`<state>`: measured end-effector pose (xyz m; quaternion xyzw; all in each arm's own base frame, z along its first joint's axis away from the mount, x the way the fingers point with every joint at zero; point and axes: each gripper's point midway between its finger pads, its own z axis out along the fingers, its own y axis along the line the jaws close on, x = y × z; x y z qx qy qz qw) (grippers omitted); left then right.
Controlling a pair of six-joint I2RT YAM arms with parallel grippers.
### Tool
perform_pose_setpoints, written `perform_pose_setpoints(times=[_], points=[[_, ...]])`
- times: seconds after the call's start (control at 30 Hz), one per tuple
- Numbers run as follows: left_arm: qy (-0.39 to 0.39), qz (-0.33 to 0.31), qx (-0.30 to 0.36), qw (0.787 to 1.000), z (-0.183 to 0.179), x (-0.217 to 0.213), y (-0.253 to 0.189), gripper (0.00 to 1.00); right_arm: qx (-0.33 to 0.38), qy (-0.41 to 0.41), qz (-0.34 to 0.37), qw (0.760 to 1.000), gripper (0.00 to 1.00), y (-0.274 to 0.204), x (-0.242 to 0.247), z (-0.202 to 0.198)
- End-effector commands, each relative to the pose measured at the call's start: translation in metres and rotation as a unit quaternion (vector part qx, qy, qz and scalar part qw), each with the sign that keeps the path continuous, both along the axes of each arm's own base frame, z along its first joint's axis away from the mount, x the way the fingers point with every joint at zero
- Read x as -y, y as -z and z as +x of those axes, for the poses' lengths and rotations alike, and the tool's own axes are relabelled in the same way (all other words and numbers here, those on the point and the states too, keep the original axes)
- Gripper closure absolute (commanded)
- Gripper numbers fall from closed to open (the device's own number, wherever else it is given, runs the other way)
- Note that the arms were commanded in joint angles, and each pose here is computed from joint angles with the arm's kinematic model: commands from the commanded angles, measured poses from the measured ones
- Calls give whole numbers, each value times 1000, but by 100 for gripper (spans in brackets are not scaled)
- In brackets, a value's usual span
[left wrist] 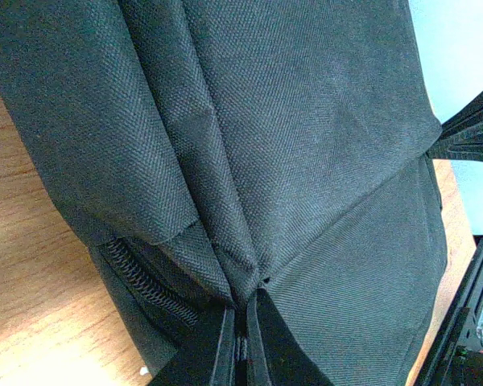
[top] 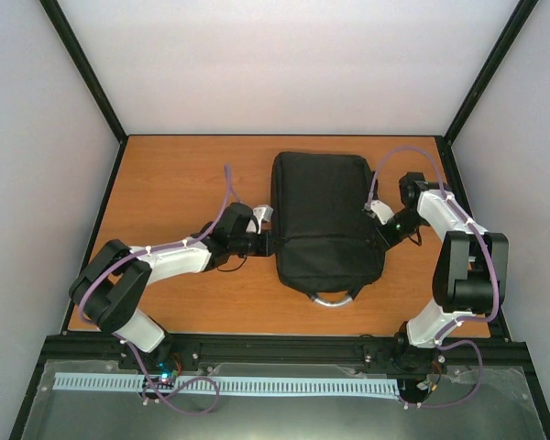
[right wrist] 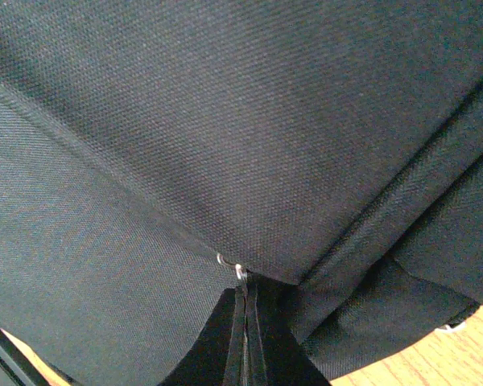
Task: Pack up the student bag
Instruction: Zip the student bag at the center of the board.
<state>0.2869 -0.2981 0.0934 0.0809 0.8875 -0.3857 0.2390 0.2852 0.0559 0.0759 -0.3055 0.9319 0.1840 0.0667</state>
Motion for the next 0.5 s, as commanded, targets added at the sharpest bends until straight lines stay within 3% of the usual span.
perform_pose_setpoints(times=[0.0,0.13,0.33,0.4,0.47], points=[[-41,49,19,998,20,-21,4,99,-27,36,-48,998,97,13,38,-7],[-39,51,13,998,21,-19,8,99,-11,32,-45,998,97,11,41,-5],[-30,64,16,997,25,-17,6,94,6,36,23,999,92,-13,19,2],[-27,72,23,997,27,-18,-2,85,18,43,39,998,88,-19,14,6],[-22,81,31,996,29,-18,-10,67,26,47,45,998,82,-23,12,7]])
